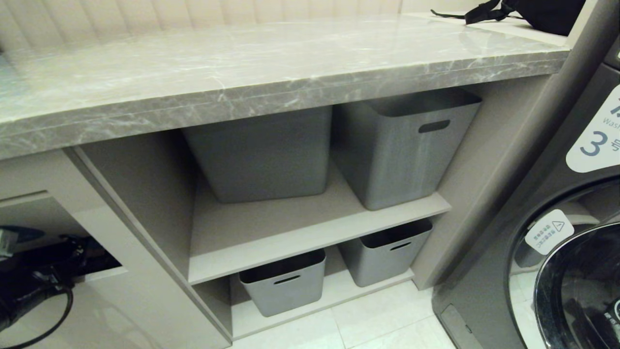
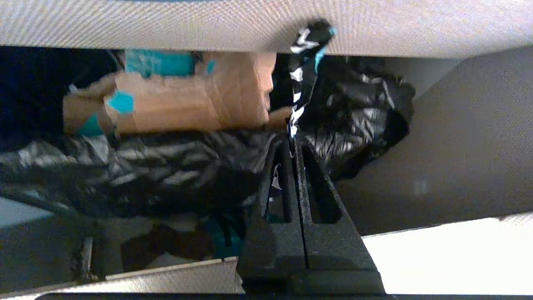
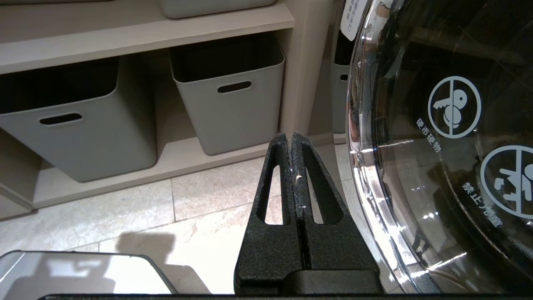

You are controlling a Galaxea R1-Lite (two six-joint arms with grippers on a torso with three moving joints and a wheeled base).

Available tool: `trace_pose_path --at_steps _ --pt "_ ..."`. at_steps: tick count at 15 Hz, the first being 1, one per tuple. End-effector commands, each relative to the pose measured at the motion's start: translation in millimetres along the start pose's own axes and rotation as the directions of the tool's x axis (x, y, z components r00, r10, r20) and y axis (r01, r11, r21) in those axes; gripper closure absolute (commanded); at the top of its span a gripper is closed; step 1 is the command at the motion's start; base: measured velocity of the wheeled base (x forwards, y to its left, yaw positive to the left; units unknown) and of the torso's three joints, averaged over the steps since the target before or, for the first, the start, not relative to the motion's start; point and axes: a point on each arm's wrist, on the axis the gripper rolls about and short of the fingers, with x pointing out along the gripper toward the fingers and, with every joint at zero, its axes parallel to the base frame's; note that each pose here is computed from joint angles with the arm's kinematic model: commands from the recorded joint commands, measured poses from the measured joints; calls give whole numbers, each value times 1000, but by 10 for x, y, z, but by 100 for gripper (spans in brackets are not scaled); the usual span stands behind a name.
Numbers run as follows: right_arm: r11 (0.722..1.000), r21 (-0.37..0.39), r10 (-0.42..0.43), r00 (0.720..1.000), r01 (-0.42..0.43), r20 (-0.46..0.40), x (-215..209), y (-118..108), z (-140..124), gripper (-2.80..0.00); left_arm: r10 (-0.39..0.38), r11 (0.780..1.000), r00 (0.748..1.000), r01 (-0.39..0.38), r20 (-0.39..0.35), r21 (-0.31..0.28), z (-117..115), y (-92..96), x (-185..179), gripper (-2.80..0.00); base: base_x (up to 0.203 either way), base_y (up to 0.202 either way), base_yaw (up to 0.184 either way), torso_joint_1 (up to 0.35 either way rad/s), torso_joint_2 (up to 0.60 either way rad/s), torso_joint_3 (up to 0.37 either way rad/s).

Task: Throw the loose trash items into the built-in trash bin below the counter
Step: Put the garbage in the trash can

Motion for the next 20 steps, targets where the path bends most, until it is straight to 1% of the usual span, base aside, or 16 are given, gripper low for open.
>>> trace_pose_path --at_steps 1,5,6,10,12,15,16,17,18,20 --pt "1000 0 1 1000 -1 -1 0 0 -1 0 -3 1000 1000 3 23 15 48 -9 -14 0 0 0 0 0 0 0" --pt "1000 0 1 1000 -1 0 0 0 -1 0 -4 1000 999 3 32 21 67 -15 -22 0 0 0 0 0 0 0" --pt "1000 0 1 1000 -1 -2 1 0 -1 0 -4 1000 999 4 33 22 71 -19 -23 -280 0 0 0 0 0 0" --pt "1000 0 1 1000 -1 -2 1 0 -1 0 2 1000 999 -3 34 22 72 -36 -56 -280 0 0 0 0 0 0" --pt "1000 0 1 1000 -1 1 0 0 0 0 20 1000 999 -21 37 23 78 -36 -64 -280 0 0 0 0 0 0" --pt "1000 0 1 1000 -1 -1 0 0 0 0 91 995 995 -93 45 25 95 -31 -85 -280 0 0 0 0 0 0" --pt "1000 0 1 1000 -1 -1 0 0 -1 0 135 990 990 -136 50 26 105 -25 -94 -280 0 0 0 0 0 0" --pt "1000 0 1 1000 -1 -1 0 0 -1 0 189 981 980 -190 55 22 113 -19 -104 -280 0 0 0 0 0 0" --pt "1000 0 1 1000 -1 -2 1 0 0 0 227 973 972 -228 55 18 108 -30 -133 -280 0 0 0 0 0 0" --pt "1000 0 1 1000 -1 -1 1 0 0 0 261 965 964 -262 43 11 74 -66 -207 -280 0 0 0 0 0 0"
